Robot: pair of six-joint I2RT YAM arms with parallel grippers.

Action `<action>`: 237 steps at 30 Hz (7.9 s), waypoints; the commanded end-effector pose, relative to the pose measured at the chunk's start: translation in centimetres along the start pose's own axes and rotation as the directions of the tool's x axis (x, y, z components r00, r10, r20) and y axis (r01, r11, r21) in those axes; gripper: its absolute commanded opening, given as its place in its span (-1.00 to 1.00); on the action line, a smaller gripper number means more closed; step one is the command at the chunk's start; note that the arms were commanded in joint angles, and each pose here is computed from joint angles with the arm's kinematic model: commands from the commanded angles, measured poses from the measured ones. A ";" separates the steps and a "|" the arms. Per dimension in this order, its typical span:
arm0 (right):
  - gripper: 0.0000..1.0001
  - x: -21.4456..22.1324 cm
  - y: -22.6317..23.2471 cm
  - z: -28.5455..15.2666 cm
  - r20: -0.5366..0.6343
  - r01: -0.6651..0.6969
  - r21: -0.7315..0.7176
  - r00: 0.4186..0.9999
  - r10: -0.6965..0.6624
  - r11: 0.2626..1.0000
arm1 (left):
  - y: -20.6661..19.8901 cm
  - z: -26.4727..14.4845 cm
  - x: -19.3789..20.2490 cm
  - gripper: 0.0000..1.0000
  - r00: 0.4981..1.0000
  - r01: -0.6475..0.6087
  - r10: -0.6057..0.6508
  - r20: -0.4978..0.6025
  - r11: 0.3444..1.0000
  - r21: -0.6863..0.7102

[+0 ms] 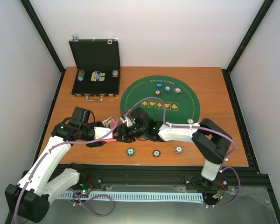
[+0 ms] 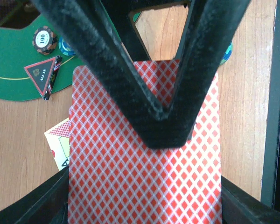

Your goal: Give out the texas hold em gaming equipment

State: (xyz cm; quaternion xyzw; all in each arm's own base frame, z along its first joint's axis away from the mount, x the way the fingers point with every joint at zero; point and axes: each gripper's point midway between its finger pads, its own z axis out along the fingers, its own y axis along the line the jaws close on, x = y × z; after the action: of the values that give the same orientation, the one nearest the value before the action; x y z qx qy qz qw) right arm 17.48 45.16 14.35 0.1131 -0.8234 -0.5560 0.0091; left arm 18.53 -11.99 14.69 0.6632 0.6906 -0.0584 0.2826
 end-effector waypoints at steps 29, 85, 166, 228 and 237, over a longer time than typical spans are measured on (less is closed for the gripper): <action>-0.94 -0.2 1.4 -3.8 0.060 0.037 0.075 0.997 -0.042 0.996 | 0.2 0.1 -0.1 -0.08 0.998 -0.055 0.055 0.007 0.998 -0.025; -0.83 -26.3 -17.4 -6.4 0.108 -0.090 0.327 0.992 0.058 0.941 | 0.0 -1.3 -0.3 -0.08 1.000 -0.006 0.006 -0.010 1.000 -0.030; 0.45 -1.9 4.3 2.7 0.050 0.082 -0.101 0.996 -0.077 0.992 | 1.3 -2.5 -1.8 -0.23 0.998 0.052 -0.050 0.036 0.997 -0.056; -0.94 -0.9 3.7 -4.9 0.091 0.091 0.034 0.991 -0.094 0.995 | 1.1 -1.8 -0.9 -0.24 0.999 0.034 -0.033 0.006 0.998 -0.062; -0.94 -4.1 2.0 -10.8 0.166 0.086 0.090 0.981 -0.100 0.992 | 1.2 -1.8 -0.8 -0.24 0.999 0.033 -0.033 0.002 0.997 -0.065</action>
State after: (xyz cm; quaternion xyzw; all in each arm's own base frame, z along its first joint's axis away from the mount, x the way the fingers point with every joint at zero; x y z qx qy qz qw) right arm 20.82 39.47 20.53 0.1058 -0.8284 -0.5453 -0.0725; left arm 19.10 -11.52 16.20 0.6344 0.7146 -0.0443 0.2912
